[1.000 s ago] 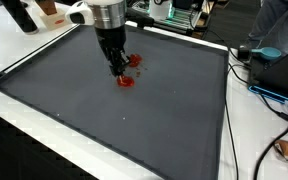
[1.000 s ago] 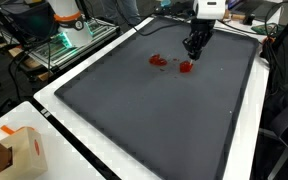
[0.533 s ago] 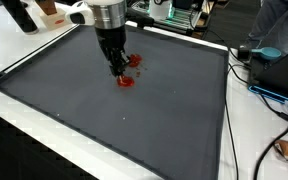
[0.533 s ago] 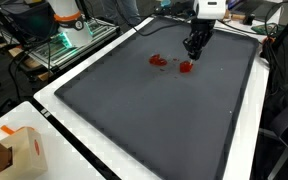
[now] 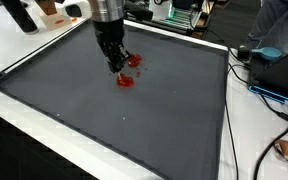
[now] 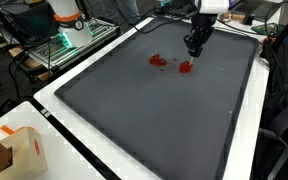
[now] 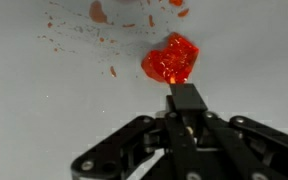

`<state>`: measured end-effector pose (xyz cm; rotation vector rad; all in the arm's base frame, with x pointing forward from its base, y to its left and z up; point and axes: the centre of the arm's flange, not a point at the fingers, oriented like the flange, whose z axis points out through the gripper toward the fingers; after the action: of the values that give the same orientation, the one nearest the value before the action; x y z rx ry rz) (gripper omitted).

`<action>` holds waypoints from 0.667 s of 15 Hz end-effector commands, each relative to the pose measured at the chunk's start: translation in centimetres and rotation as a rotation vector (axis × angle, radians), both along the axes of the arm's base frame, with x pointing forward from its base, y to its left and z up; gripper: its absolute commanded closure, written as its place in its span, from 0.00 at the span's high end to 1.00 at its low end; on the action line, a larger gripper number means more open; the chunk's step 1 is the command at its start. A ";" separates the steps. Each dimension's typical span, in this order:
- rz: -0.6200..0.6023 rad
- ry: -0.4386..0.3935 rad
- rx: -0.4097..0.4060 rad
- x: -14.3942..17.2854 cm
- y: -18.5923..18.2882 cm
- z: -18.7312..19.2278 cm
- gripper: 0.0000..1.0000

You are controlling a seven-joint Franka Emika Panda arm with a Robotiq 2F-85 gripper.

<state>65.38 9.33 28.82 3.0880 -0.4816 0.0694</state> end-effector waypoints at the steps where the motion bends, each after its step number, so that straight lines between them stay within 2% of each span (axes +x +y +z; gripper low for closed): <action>1: 0.013 0.031 0.008 -1.1 -0.6 3.5 0.03; 10: 0.056 0.004 0.015 -2.7 -0.1 12.3 0.03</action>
<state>63.72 9.22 39.07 3.1005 -0.4331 0.0762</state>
